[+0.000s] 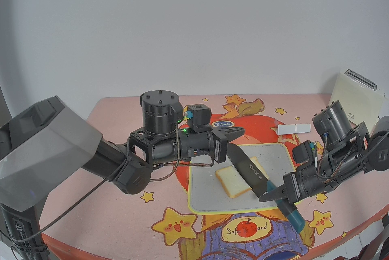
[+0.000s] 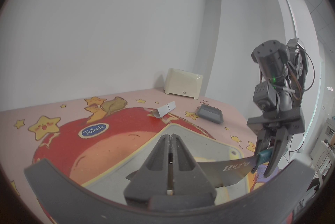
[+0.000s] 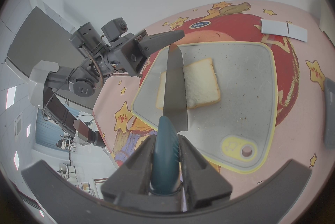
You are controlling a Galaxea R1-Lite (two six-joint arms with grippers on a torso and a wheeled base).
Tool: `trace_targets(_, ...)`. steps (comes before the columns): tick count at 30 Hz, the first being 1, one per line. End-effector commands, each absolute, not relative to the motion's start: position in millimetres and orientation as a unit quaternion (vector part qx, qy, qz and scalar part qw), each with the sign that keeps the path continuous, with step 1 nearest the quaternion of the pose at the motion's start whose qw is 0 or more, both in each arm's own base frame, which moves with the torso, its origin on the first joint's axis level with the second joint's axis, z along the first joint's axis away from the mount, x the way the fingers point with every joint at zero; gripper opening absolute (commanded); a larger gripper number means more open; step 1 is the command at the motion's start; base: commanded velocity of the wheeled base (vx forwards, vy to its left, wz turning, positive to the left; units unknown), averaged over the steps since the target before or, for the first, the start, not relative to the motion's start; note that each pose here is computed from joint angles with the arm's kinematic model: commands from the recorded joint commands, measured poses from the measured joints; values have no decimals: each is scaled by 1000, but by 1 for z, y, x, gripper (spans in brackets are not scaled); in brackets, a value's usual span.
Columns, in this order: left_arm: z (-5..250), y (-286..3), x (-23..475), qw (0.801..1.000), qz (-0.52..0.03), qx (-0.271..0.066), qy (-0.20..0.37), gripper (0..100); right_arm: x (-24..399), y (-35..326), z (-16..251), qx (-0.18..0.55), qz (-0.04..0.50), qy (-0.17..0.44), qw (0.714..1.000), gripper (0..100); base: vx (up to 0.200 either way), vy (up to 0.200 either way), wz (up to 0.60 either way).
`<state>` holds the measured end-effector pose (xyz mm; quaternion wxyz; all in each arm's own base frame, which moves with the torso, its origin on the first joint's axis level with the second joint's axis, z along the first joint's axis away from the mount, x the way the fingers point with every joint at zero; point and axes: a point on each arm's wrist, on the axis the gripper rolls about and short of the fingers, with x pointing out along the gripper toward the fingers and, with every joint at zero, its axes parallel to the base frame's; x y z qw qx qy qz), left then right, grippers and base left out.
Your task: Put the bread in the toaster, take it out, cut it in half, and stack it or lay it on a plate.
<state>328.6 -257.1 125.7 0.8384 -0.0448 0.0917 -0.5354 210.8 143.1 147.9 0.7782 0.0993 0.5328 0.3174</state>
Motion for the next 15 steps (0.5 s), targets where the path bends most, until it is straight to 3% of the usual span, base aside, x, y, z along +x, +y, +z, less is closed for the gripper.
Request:
trace_targets(1,135,-254,325,839,-536,-46,81,0,211,144,149,99,318,529,780,0,0,0,0)
trace_targets(7,167,-231,301,846,-528,-48,58,0,211,143,152,99,318,523,785,0,0,0,0)
trace_targets(15,178,-180,272,876,-477,-50,41,0,213,145,154,95,312,516,792,0,0,0,0)
